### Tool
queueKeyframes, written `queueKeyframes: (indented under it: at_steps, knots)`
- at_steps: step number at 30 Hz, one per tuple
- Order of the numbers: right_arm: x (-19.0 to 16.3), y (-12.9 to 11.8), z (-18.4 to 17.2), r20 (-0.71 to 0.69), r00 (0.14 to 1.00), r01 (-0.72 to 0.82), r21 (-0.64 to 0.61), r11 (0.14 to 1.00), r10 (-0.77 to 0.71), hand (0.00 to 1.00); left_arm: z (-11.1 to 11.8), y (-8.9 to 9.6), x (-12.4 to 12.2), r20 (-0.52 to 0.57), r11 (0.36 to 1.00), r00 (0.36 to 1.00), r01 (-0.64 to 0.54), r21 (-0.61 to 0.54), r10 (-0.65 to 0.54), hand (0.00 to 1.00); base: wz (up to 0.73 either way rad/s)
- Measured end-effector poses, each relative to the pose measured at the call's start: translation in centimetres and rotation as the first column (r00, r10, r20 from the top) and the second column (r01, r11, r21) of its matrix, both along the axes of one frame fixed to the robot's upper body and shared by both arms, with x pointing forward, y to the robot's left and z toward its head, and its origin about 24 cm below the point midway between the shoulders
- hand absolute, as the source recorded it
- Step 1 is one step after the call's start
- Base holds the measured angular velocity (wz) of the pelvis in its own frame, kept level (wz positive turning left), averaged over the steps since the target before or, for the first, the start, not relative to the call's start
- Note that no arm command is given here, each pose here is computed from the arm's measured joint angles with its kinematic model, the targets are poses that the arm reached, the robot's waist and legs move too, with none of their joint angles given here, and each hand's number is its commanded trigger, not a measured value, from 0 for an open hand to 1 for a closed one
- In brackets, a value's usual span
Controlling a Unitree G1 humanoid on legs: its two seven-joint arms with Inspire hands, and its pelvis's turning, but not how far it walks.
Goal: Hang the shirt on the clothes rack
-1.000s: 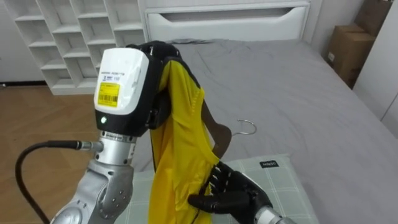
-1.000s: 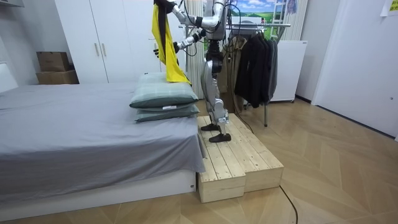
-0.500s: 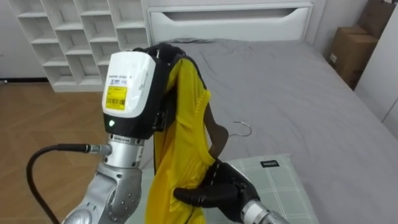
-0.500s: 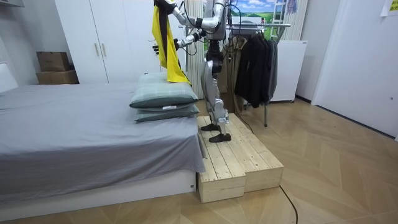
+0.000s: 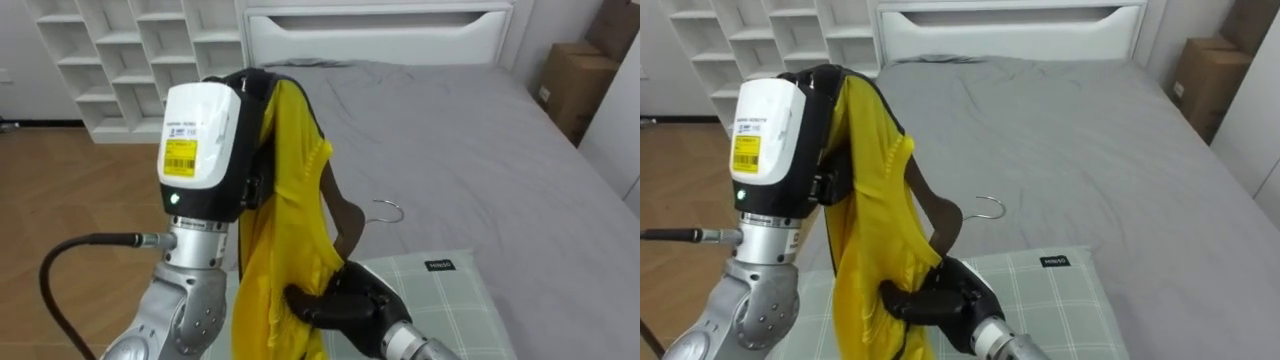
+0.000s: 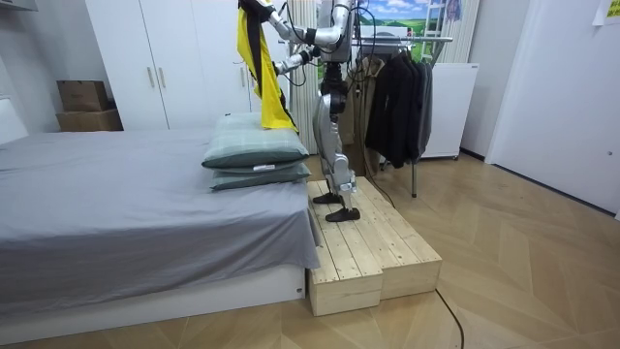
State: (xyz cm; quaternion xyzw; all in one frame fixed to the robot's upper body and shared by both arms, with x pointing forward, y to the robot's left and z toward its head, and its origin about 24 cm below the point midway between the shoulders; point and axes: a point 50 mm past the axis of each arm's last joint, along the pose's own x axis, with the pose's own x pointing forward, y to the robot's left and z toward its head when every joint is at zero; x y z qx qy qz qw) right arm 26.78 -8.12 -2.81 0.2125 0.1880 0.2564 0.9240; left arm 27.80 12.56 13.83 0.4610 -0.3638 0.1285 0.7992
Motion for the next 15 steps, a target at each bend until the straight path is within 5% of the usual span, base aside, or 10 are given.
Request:
queueKeyframes:
  at_steps: [15]
  knots:
    - [0.06, 0.08, 0.11, -0.005, 1.000, 0.013, 0.016, 1.000, -0.013, 1.00, -0.03, 0.05, 0.05, -0.005, 1.000, 1.000, -0.010, -0.003, 0.010, 1.00, 0.00]
